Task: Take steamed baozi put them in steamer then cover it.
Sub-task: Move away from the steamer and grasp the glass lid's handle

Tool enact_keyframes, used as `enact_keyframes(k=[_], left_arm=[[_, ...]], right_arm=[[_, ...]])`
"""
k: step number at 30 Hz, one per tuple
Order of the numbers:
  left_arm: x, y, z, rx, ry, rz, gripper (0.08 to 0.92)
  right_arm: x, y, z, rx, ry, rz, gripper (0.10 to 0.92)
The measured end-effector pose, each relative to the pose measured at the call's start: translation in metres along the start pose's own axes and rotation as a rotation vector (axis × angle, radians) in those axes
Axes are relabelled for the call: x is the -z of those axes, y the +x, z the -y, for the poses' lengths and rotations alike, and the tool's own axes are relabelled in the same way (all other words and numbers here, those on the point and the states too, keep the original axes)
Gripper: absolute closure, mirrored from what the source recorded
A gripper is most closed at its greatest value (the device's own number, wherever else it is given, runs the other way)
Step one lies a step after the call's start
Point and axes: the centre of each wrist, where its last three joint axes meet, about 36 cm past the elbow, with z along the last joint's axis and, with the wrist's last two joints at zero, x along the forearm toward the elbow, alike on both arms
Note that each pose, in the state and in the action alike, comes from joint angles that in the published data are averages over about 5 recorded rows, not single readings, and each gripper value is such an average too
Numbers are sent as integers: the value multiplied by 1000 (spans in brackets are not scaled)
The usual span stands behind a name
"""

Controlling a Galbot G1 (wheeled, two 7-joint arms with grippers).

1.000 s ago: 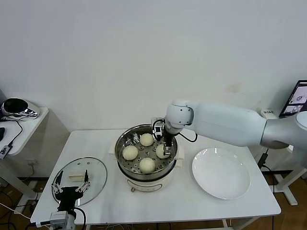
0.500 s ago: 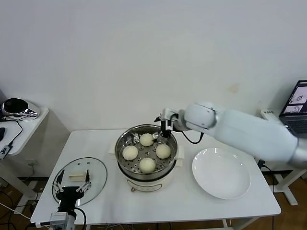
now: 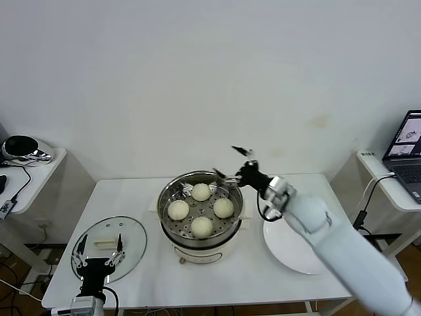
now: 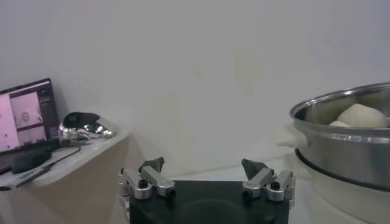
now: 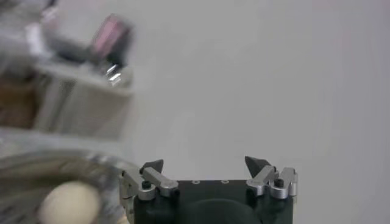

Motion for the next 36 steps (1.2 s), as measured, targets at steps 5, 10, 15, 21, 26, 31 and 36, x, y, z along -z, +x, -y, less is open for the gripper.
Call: enact_keyframes(k=[5, 10, 15, 21, 26, 31, 36], left_arm=[[-15, -3, -13, 5, -194, 32, 177], [-37, -10, -38, -11, -502, 67, 177], [-58, -22, -61, -63, -815, 110, 177], [-83, -47, -83, -127, -1118, 134, 177], [-101, -64, -99, -180, -1278, 123, 177], [-114, -76, -109, -212, -1365, 116, 177], [-121, -89, -113, -229, -1418, 119, 177]], right_arm=[[-28, 57, -1, -209, -52, 2, 200], [-56, 119, -4, -403, -85, -72, 200], [-74, 176, -5, -566, -91, -157, 200], [-85, 223, -9, -703, -85, -225, 200], [-86, 249, -15, -774, -77, -258, 200], [-87, 269, -21, -818, -67, -285, 200], [-87, 281, -29, -839, -59, -304, 200]])
